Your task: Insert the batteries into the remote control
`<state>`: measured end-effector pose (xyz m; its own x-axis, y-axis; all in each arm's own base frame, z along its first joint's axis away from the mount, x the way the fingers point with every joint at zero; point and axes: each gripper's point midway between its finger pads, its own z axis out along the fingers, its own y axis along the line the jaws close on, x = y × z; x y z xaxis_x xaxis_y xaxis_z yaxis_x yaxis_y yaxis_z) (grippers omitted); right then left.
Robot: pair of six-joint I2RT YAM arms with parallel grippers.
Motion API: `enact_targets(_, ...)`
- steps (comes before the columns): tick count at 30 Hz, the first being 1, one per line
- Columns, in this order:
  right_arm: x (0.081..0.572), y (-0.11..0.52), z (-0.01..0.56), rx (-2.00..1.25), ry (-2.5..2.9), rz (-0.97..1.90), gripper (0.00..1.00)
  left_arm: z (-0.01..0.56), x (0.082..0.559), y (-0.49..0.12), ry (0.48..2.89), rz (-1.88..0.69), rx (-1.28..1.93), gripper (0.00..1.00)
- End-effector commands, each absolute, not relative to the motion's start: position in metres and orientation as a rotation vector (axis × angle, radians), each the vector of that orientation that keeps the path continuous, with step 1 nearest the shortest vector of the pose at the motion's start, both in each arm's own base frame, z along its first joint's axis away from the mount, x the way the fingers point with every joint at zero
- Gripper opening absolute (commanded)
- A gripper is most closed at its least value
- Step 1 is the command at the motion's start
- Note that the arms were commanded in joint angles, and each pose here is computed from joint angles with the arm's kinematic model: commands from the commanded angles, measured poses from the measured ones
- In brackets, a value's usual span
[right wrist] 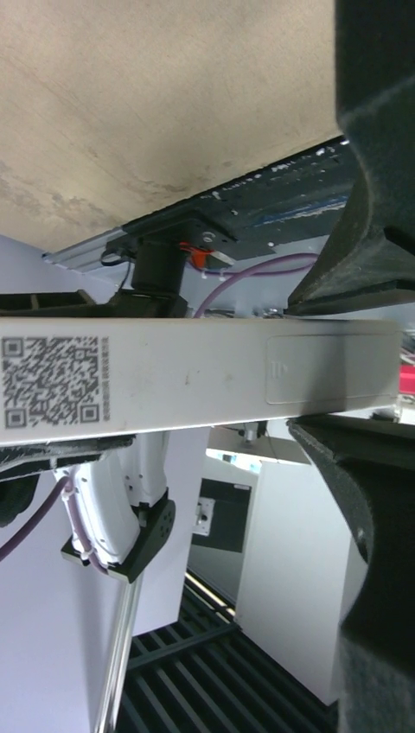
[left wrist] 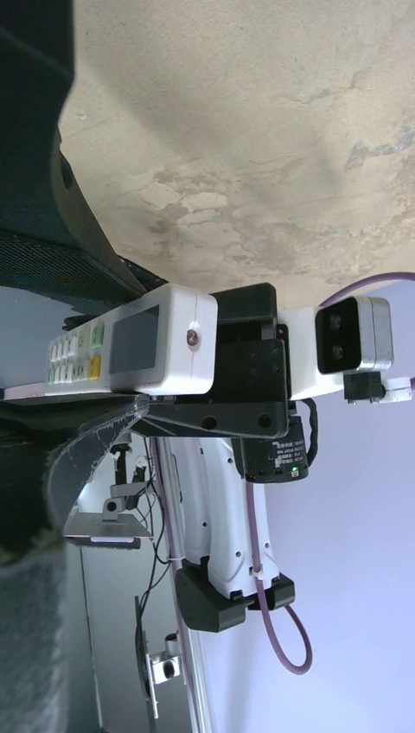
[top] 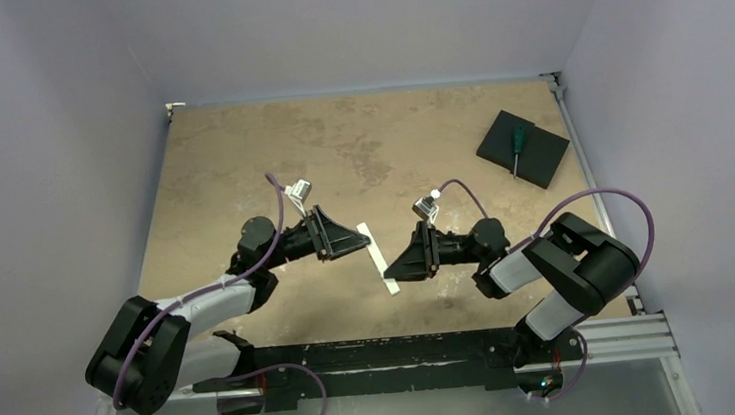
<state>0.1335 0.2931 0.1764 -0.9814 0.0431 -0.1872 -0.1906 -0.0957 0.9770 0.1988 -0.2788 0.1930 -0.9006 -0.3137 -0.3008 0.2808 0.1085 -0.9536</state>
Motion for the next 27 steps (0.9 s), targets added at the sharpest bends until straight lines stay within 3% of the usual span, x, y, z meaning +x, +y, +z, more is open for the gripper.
enact_targets(1, 0.118, 0.284, 0.219, -0.421, 1.658, 2.213, 0.55, 0.222, 0.195, -0.279, 1.830, -1.877, 0.065, 0.00)
enact_targets(7, 0.115, 0.283, 0.217, -0.433, 1.664, 2.209, 0.64, 0.226, 0.196, -0.278, 1.823, -1.864, 0.066, 0.00)
enact_targets(9, 0.115, 0.282, 0.215, -0.433, 1.670, 2.208, 0.96, 0.227, 0.196, -0.278, 1.827, -1.854, 0.072, 0.00)
enact_targets(10, 0.115, 0.282, 0.214, -0.431, 1.673, 2.208, 0.99, 0.226, 0.196, -0.278, 1.832, -1.848, 0.074, 0.00)
enact_targets(21, 0.119, 0.286, 0.207, -0.453, 1.734, 2.149, 0.99, 0.204, 0.209, -0.275, 1.995, -1.630, 0.101, 0.00)
enact_targets(27, 0.148, 0.293, 0.183, -0.449, 1.893, 1.856, 0.99, 0.195, 0.213, -0.270, 2.077, -1.501, 0.134, 0.00)
